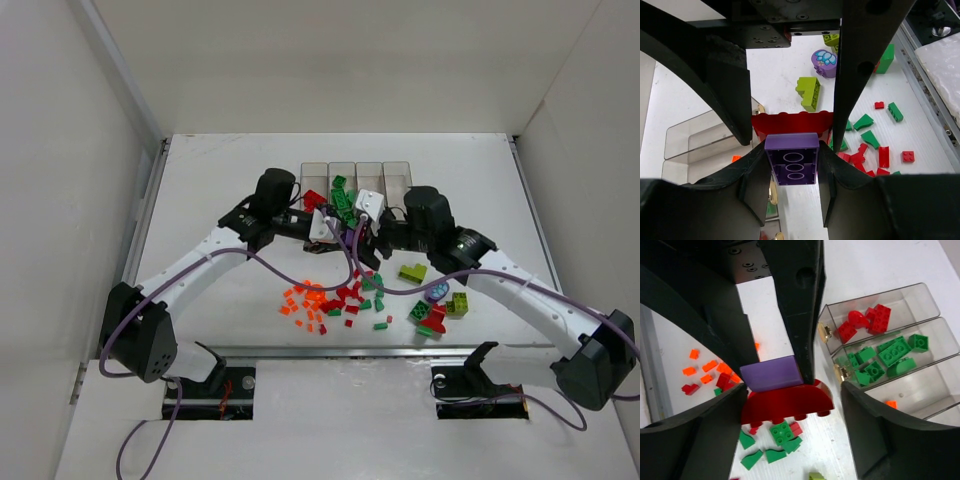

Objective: Sort the legos into containers by color

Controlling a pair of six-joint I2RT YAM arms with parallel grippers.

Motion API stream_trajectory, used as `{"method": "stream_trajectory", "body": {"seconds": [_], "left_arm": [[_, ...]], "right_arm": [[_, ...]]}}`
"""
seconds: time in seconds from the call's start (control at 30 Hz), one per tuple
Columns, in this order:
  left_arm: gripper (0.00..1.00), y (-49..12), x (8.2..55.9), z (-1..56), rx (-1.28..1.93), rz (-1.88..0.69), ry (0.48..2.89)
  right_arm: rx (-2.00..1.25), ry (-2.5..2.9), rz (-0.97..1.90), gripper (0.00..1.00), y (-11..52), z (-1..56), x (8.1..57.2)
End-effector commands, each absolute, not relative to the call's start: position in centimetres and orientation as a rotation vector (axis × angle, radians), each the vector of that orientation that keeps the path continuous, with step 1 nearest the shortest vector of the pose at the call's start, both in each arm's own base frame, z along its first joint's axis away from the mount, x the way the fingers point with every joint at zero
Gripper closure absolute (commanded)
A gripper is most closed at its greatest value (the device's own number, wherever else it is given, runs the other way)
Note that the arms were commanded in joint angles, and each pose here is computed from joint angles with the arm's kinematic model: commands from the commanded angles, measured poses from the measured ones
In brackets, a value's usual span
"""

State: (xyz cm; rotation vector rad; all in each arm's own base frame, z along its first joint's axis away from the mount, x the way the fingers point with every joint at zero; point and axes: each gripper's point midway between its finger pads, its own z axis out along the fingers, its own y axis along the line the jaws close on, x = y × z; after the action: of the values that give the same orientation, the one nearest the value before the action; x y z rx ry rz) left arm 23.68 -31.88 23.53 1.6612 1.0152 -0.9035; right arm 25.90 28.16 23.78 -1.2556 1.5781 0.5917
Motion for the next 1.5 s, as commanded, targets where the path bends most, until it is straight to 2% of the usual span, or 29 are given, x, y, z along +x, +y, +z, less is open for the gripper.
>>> {"method": "stream_trajectory", "body": {"seconds": [0.0, 0.13, 0.23, 0.37, 0.43, 0.47, 0.8, 1.07, 1.17, 1.3, 1.33, 1.37, 1.47], "left_arm": [[1.0, -32.0, 22.9, 26.6, 1.668, -0.885, 0.894], [1.0, -32.0, 22.9, 26.9, 1.668, -0.885, 0.894], [1.0, -32.0, 22.9, 26.9, 1.668, -0.885, 0.894], [1.0, -32.0, 22.8, 26.7, 1.67, -0.891, 0.902], [1.0, -32.0, 23.0, 26.7, 1.669, -0.882, 0.909], [1.0, -31.9, 23.1, 26.2, 1.67, -0.877, 0.925], [1.0, -31.2, 23.9, 26.3, 1.66, -0.836, 0.947], [1.0, -31.0, 24.3, 25.7, 1.658, -0.81, 0.978], [1.0, -31.0, 24.4, 25.4, 1.649, -0.815, 1.002], [1.0, -31.1, 24.9, 25.2, 1.613, -0.817, 1.042], [1.0, -31.1, 25.0, 25.1, 1.592, -0.823, 1.064], [1.0, -31.1, 25.2, 24.9, 1.576, -0.824, 1.086], [1.0, -30.9, 27.0, 26.1, 1.434, -0.779, 1.187]], "right_arm": [[-1.291, 1.52, 0.566, 0.23, 28.5, 25.4, 25.9], [-1.286, 1.508, 0.565, 0.46, 28.6, 25.6, 26.0], [-1.264, 1.479, 0.566, 0.54, 28.7, 26.6, 26.2], [-1.254, 1.477, 0.584, 0.7, 29.1, 26.8, 26.0], [-1.228, 1.515, 0.567, 0.72, 28.6, 26.1, 26.1], [-1.232, 1.524, 0.567, 0.76, 28.5, 25.7, 26.0], [-1.089, 1.738, 0.524, 0.79, 23.8, 19.3, 25.3], [-0.956, 1.753, 0.46, 0.8, 20.4, 19.9, 26.3], [-0.882, 1.743, 0.433, 0.8, 19.6, 21.1, 27.9], [-0.708, 1.807, 0.344, 0.8, 17.8, 22.2, 33.0], [-0.676, 1.784, 0.359, 0.8, 17.6, 24.2, 34.7], [-0.685, 1.846, 0.395, 0.8, 18.3, 22.5, 36.0], [-0.752, 1.825, 0.49, 0.8, 22.2, 23.6, 38.4]]}}
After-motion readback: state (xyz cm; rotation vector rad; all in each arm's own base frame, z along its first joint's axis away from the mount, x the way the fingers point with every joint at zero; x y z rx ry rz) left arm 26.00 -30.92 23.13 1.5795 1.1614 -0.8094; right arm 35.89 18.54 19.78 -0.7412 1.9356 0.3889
